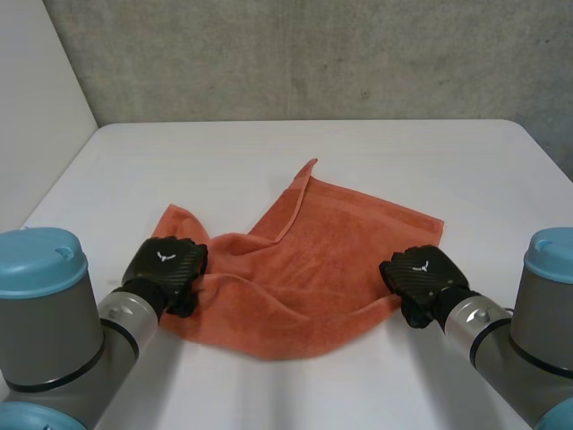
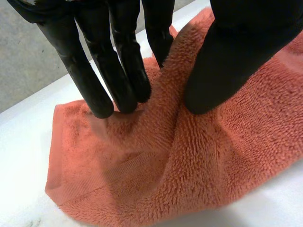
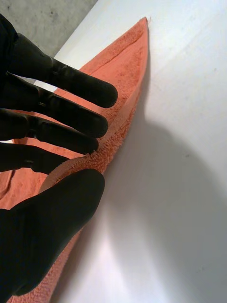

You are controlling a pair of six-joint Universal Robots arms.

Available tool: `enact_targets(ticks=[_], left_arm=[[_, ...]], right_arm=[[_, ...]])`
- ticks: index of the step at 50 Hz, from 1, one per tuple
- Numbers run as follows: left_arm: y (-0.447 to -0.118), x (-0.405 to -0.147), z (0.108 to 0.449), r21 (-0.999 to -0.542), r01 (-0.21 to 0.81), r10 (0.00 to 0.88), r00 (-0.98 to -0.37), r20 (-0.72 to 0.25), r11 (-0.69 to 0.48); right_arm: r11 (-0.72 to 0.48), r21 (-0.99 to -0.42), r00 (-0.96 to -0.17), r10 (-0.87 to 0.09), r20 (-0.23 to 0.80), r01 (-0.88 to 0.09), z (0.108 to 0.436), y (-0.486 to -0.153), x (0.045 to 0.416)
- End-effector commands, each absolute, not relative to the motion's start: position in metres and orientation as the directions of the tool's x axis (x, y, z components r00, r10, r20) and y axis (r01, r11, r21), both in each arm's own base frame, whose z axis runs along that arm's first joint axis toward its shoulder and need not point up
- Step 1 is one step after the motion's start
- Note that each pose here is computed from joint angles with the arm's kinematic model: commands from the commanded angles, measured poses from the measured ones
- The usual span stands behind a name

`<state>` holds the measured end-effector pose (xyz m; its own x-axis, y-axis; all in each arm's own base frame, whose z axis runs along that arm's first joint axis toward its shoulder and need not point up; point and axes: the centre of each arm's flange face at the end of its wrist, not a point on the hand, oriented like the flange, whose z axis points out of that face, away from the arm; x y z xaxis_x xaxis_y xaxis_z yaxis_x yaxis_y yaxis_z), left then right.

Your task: Fold the laundry

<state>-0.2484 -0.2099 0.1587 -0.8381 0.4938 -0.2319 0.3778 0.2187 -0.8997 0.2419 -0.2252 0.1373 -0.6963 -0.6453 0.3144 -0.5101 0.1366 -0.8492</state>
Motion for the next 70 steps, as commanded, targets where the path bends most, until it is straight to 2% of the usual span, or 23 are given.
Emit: enact_targets(ticks=[1,3,5,10,19,25,27,30,34,39,41,43,44,46,47,50,54,55,56,59,61,64,70], left_arm=[[-0.211,-0.246,0.192,-0.939,0.323,0.457,-0.857,-0.240,0.114],[-0.209,-0.245,0.203,-0.947,0.308,0.452,-0.859,-0.239,0.086],[-0.197,-0.240,0.251,-0.969,0.239,0.422,-0.875,-0.239,-0.053],[-0.176,-0.229,0.303,-0.968,0.179,0.389,-0.890,-0.236,-0.178],[-0.158,-0.220,0.330,-0.971,0.218,0.410,-0.880,-0.240,-0.100],[-0.183,-0.217,0.287,-0.954,0.293,0.405,-0.882,-0.242,0.069],[-0.200,-0.220,0.262,-0.937,0.318,0.414,-0.879,-0.235,0.143],[-0.218,-0.226,0.238,-0.921,0.342,0.426,-0.873,-0.237,0.188],[-0.267,-0.245,0.219,-0.886,0.447,0.438,-0.825,-0.356,0.122],[-0.302,-0.260,0.267,-0.897,0.436,0.358,-0.827,-0.433,-0.075],[-0.311,-0.267,0.307,-0.905,0.369,0.293,-0.859,-0.419,-0.213],[-0.313,-0.268,0.352,-0.880,0.287,0.208,-0.900,-0.383,-0.380],[-0.311,-0.267,0.368,-0.861,0.256,0.179,-0.915,-0.363,-0.439],[-0.303,-0.261,0.400,-0.808,0.194,0.117,-0.944,-0.308,-0.557],[-0.294,-0.254,0.422,-0.758,0.145,0.080,-0.964,-0.252,-0.635],[-0.281,-0.248,0.430,-0.722,0.096,0.074,-0.977,-0.199,-0.685],[-0.271,-0.242,0.389,-0.802,0.120,0.108,-0.969,-0.224,-0.586],[-0.270,-0.241,0.378,-0.821,0.133,0.117,-0.965,-0.235,-0.555],[-0.268,-0.240,0.353,-0.860,0.163,0.136,-0.957,-0.258,-0.483],[-0.265,-0.236,0.327,-0.891,0.195,0.153,-0.948,-0.279,-0.411],[-0.259,-0.225,0.282,-0.926,0.251,0.172,-0.936,-0.306,-0.281],[-0.249,-0.218,0.243,-0.942,0.291,0.201,-0.925,-0.321,-0.166],[-0.229,-0.215,0.170,-0.924,0.376,0.292,-0.894,-0.340,0.074]], right_arm=[[0.073,-0.869,-0.726,-0.587,0.359,-0.489,0.170,-0.236,0.238],[0.064,-0.869,-0.731,-0.573,0.370,-0.490,0.177,-0.238,0.236],[0.048,-0.861,-0.739,-0.538,0.405,-0.507,0.209,-0.237,0.226],[-0.032,-0.854,-0.741,-0.480,0.469,-0.520,0.288,-0.221,0.213],[-0.103,-0.858,-0.736,-0.470,0.487,-0.502,0.358,-0.187,0.209],[0.004,-0.806,-0.629,-0.627,0.459,-0.592,0.312,-0.191,0.236],[0.065,-0.736,-0.564,-0.689,0.455,-0.673,0.274,-0.199,0.248],[0.097,-0.705,-0.550,-0.702,0.452,-0.703,0.255,-0.209,0.251],[0.094,-0.707,-0.578,-0.655,0.487,-0.701,0.226,-0.250,0.267],[-0.016,-0.764,-0.638,-0.541,0.549,-0.644,0.246,-0.288,0.282],[-0.182,-0.842,-0.760,-0.367,0.537,-0.507,0.298,-0.315,0.289],[-0.233,-0.855,-0.791,-0.326,0.517,-0.463,0.314,-0.317,0.290],[-0.347,-0.863,-0.850,-0.254,0.462,-0.366,0.352,-0.314,0.287],[-0.416,-0.855,-0.877,-0.223,0.426,-0.310,0.376,-0.309,0.284],[-0.594,-0.791,-0.936,-0.176,0.305,-0.147,0.435,-0.281,0.267],[-0.641,-0.765,-0.943,-0.217,0.253,-0.058,0.451,-0.258,0.260],[-0.567,-0.819,-0.918,-0.273,0.289,-0.089,0.425,-0.254,0.261],[-0.464,-0.875,-0.887,-0.338,0.316,-0.135,0.393,-0.250,0.263],[-0.425,-0.892,-0.876,-0.361,0.321,-0.152,0.381,-0.248,0.263],[-0.315,-0.927,-0.845,-0.423,0.328,-0.202,0.346,-0.242,0.263],[-0.211,-0.945,-0.821,-0.471,0.322,-0.250,0.312,-0.235,0.262],[-0.086,-0.945,-0.783,-0.538,0.311,-0.316,0.254,-0.233,0.263],[0.080,-0.911,-0.742,-0.611,0.276,-0.405,0.182,-0.234,0.265]])
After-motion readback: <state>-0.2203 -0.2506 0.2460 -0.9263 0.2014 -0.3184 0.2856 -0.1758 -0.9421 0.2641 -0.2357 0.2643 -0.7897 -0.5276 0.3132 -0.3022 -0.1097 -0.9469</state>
